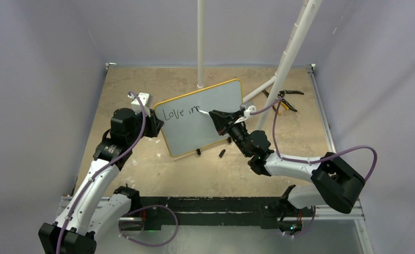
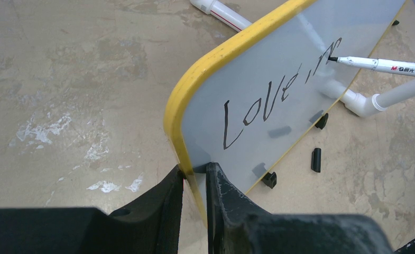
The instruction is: Write a sentence on the whiteboard
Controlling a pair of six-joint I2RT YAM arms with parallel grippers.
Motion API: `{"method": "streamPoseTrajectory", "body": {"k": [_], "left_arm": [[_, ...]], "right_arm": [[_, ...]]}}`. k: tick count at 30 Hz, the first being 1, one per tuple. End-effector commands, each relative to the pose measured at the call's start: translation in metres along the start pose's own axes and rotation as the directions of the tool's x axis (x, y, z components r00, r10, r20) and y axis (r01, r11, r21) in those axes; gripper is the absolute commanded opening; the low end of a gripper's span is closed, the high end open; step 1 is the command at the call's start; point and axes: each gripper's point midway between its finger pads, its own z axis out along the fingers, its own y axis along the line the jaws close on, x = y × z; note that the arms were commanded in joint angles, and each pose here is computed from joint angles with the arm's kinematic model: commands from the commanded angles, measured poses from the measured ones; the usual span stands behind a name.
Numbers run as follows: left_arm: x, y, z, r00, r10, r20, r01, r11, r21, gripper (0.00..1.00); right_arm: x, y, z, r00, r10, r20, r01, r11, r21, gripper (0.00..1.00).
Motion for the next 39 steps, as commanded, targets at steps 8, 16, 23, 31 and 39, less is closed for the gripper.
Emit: {"method": "streamPoseTrajectory", "body": {"k": [8, 16, 23, 31, 39], "left_arm": [[-0.007, 0.000, 0.002, 0.999, 0.020, 0.032, -0.020, 1.000, 0.008, 0.11], [-0.006, 0.000, 0.003, 0.999, 0.019, 0.028, -0.019, 1.000, 0.010, 0.11], [-0.007, -0.001, 0.003, 0.999, 0.019, 0.029, -0.019, 1.000, 0.011, 0.11], [-0.007, -0.001, 0.003, 0.999, 0.019, 0.028, -0.019, 1.000, 0.012, 0.11], [-0.007, -0.001, 0.003, 0.999, 0.020, 0.030, -0.020, 1.000, 0.013, 0.11]], "right_arm": [[-0.011, -0.011, -0.005, 1.000, -0.007, 0.029, 0.006, 0.999, 0.050, 0.00], [-0.032, -0.002, 0.005, 0.996, -0.018, 0.082, 0.015, 0.999, 0.033, 0.00], [-0.038, 0.002, 0.011, 0.995, -0.023, 0.102, 0.021, 1.000, 0.021, 0.00], [-0.028, -0.004, 0.008, 0.997, -0.025, 0.079, 0.022, 0.999, 0.042, 0.00], [-0.009, -0.016, -0.009, 0.999, 0.007, 0.035, -0.009, 0.997, 0.075, 0.00]]}}
